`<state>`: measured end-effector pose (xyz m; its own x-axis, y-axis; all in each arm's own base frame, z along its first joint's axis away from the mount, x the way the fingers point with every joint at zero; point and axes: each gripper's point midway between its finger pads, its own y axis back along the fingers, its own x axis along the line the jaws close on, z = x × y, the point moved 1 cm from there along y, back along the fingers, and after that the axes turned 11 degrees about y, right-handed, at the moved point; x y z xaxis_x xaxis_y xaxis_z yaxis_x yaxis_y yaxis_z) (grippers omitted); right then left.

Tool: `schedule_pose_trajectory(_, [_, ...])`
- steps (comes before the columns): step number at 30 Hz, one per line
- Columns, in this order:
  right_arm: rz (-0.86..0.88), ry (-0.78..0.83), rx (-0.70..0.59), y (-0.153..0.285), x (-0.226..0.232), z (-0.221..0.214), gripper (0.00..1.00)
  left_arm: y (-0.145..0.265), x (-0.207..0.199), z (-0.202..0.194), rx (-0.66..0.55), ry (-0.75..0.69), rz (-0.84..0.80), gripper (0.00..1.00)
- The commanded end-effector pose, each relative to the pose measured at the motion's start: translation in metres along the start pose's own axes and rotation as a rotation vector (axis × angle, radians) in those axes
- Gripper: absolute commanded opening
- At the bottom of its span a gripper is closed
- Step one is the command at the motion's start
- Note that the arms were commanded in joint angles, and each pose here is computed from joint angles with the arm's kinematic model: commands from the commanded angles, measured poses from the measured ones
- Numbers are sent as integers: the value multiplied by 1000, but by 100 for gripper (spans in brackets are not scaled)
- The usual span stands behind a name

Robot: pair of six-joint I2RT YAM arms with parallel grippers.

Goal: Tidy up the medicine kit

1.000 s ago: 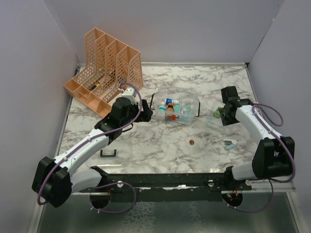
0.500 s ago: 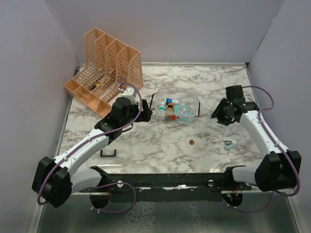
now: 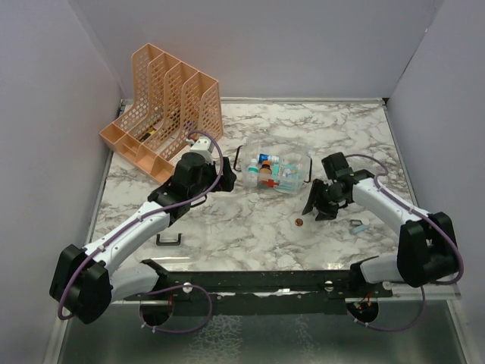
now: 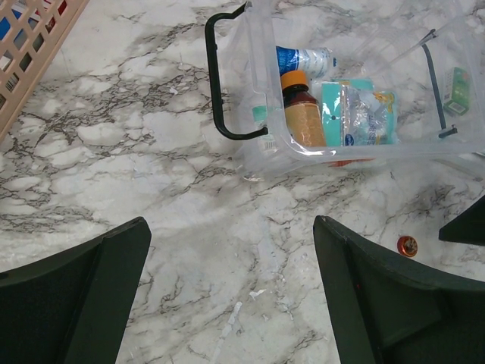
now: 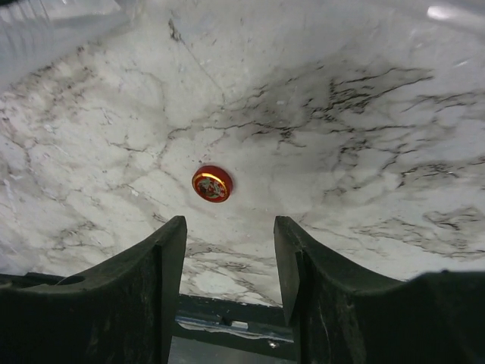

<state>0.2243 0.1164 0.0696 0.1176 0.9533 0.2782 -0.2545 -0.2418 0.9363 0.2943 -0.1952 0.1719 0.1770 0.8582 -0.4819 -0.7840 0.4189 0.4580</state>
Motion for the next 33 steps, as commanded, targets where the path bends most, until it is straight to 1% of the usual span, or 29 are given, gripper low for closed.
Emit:
schedule_pose_trajectory(1, [31, 11, 21, -17, 17, -12, 51, 5, -14, 12, -32, 33, -41, 92])
schedule_pose_trajectory(6, [-14, 16, 17, -29, 24, -17, 51, 5, -16, 7, -20, 56, -56, 92])
schedule_pose_trajectory(12, [-19, -100, -19, -38, 23, -18, 51, 5, -17, 10, -29, 54, -57, 92])
schedule_pose_trajectory(16, [-56, -147, 2, -46, 18, -21, 51, 5, -17, 9, -27, 56, -59, 92])
schedule_pose_trajectory(20, [-74, -131, 14, -50, 19, -18, 48, 6, -16, 9, -29, 58, -58, 92])
schedule_pose_trajectory(24, [-99, -118, 14, -50, 17, -15, 47, 5, -16, 10, -32, 56, -54, 92])
schedule_pose_trajectory(29, [-149, -120, 77, -56, 11, -25, 45, 5, -16, 10, -34, 54, -54, 92])
schedule_pose_trajectory(33, [-226, -135, 108, -58, -1, -33, 39, 5, -16, 10, -33, 51, -54, 92])
